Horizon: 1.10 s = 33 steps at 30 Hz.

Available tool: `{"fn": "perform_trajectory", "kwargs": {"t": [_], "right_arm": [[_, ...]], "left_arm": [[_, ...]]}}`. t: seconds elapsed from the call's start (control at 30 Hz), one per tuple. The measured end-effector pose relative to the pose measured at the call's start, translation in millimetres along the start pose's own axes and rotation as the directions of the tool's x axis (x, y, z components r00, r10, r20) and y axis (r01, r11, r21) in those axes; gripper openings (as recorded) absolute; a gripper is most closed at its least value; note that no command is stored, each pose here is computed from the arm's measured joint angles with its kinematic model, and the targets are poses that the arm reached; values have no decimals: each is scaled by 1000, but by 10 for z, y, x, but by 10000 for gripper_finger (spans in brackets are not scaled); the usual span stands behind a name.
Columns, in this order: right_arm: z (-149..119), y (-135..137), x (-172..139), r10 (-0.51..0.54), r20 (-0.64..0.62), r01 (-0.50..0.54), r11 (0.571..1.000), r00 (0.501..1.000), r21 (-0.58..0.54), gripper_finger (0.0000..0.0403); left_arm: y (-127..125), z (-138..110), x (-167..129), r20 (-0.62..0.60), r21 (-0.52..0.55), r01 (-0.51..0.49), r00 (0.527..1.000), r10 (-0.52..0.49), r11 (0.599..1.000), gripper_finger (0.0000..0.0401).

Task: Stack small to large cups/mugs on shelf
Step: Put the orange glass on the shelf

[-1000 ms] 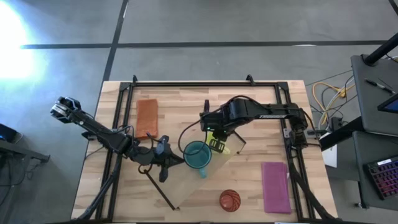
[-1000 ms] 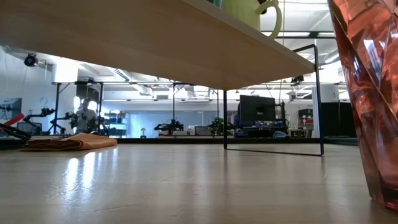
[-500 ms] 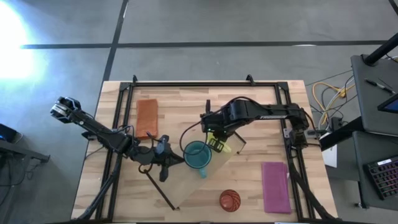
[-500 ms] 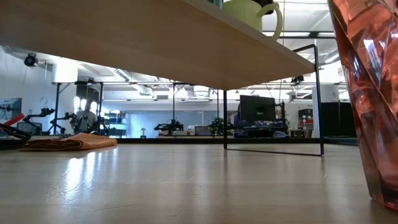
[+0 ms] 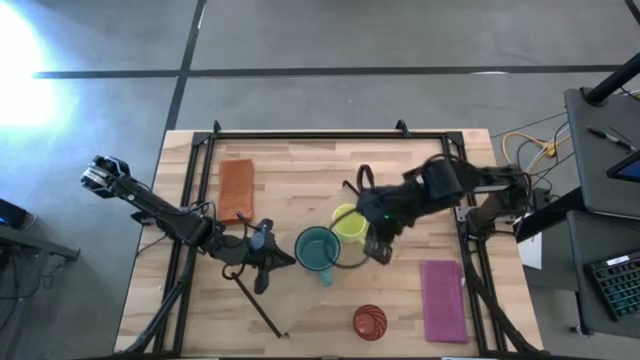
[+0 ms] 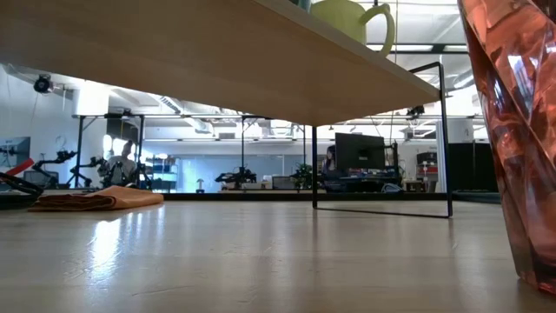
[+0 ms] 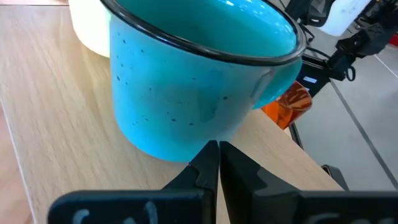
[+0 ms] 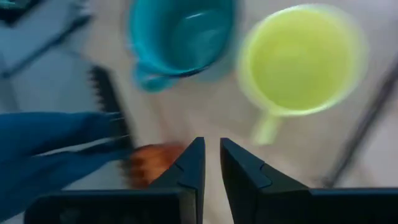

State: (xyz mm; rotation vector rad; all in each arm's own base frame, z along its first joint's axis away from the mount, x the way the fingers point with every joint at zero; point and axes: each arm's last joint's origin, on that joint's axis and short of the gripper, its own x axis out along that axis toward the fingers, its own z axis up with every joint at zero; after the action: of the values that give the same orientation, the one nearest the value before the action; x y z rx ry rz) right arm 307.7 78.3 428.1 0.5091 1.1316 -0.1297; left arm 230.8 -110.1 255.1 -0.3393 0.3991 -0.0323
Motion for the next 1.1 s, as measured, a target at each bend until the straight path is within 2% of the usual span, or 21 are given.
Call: {"fn": "perform_trajectory", "kwargs": {"t": [0.07,0.17,0.27,0.43,0.6,0.73,0.87,1.1], "right_arm": [[-89,125,-16,59,-13,-59,998,998,25,46],[-290,307,26,62,-65,-57,995,996,78,62],[-571,460,105,12,-147,7,991,989,132,92],[-999,660,334,-106,-162,140,966,981,216,149],[-1316,790,691,-121,-180,167,949,976,269,184],[-1507,781,1081,-128,-174,175,941,976,290,191],[-1587,710,1411,-125,-118,156,936,985,315,191],[-1656,610,1688,-113,-74,132,935,991,330,192]], "left_arm": [[1,0,0,0,0,0,1000,0,1000,0],[1,1,0,0,0,-1,1000,1,1000,0],[1,1,0,0,0,0,1000,0,1000,0],[-7,-4,0,-15,-4,26,1000,-26,1000,0],[-36,-28,-5,-74,-25,116,990,-118,993,0],[-32,-74,-9,-137,-77,133,980,-143,988,0],[-62,-91,-21,-151,-108,152,974,-167,982,0],[-92,-92,-33,-154,-153,162,971,-185,975,0]]}}
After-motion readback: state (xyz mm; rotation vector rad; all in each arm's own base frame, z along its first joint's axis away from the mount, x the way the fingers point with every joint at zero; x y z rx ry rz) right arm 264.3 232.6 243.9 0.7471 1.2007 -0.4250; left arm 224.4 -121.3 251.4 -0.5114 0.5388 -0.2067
